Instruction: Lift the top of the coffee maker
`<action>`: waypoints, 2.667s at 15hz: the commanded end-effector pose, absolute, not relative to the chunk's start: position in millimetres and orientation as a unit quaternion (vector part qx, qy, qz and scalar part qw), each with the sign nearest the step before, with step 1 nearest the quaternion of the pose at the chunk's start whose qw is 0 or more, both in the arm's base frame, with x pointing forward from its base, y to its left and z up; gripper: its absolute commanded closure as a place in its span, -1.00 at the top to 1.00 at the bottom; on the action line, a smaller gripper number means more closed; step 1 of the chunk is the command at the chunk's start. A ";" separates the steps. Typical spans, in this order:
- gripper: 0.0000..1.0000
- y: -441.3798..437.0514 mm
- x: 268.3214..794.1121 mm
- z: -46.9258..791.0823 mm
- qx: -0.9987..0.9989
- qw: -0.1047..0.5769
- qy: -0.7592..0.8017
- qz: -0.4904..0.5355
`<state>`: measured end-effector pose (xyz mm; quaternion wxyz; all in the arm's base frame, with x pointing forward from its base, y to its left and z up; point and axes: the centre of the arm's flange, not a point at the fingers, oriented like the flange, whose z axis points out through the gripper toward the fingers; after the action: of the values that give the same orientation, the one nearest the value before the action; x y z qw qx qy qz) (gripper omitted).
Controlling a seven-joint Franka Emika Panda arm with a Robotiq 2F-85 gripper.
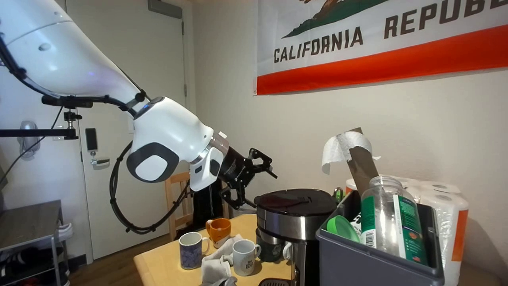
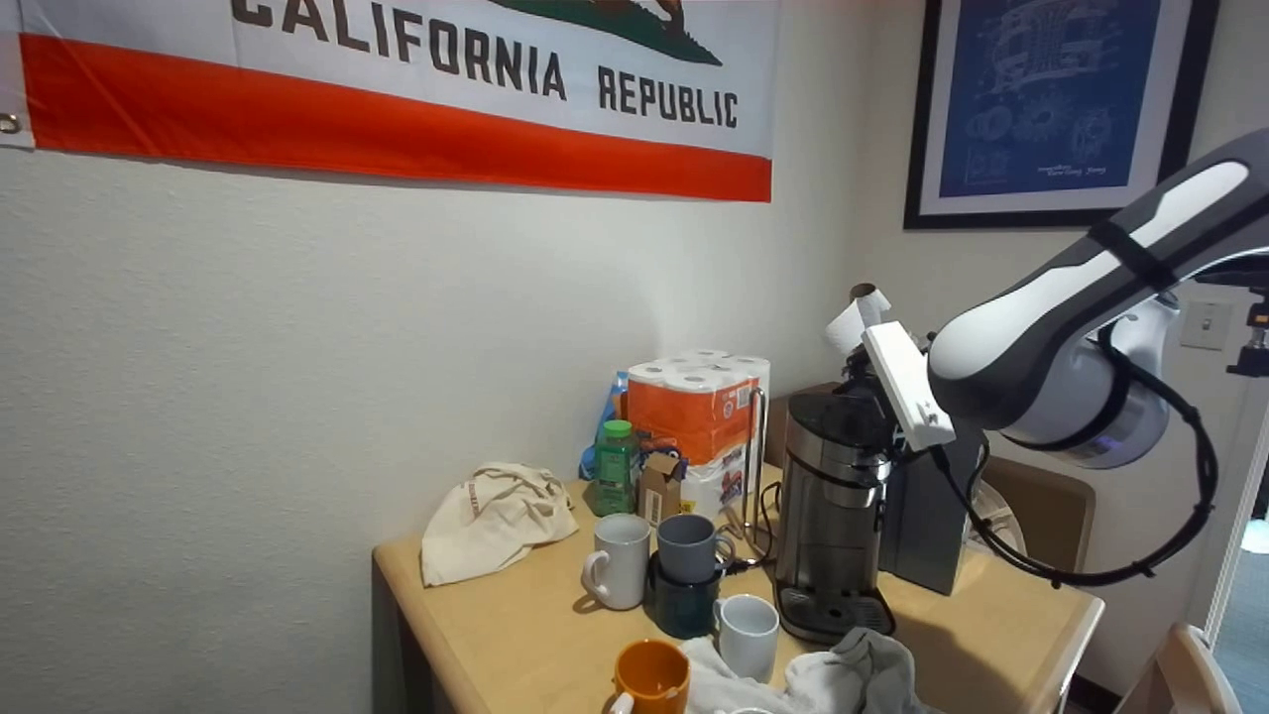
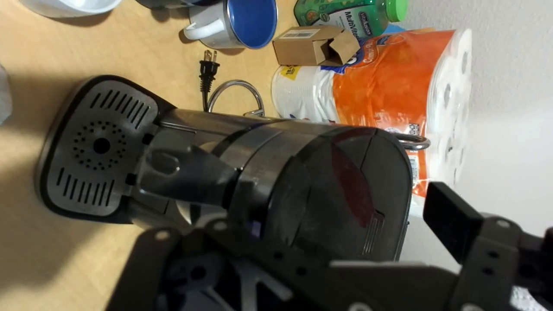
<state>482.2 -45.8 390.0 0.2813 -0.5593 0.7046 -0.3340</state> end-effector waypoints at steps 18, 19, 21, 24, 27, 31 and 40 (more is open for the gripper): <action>1.00 -28.1 482.6 420.4 -0.549 0.322 0.680 -0.364; 1.00 -24.8 481.1 423.2 -0.552 0.323 0.676 -0.366; 1.00 -20.3 479.3 427.5 -0.554 0.326 0.672 -0.367; 1.00 -17.4 476.4 432.3 -0.554 0.330 0.670 -0.368; 1.00 -18.2 474.8 435.2 -0.552 0.332 0.670 -0.369; 1.00 -18.9 473.3 441.3 -0.549 0.337 0.667 -0.374; 1.00 -17.8 471.2 452.3 -0.547 0.350 0.661 -0.376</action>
<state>480.5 -25.8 466.0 0.3448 -0.5467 0.6668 -0.3709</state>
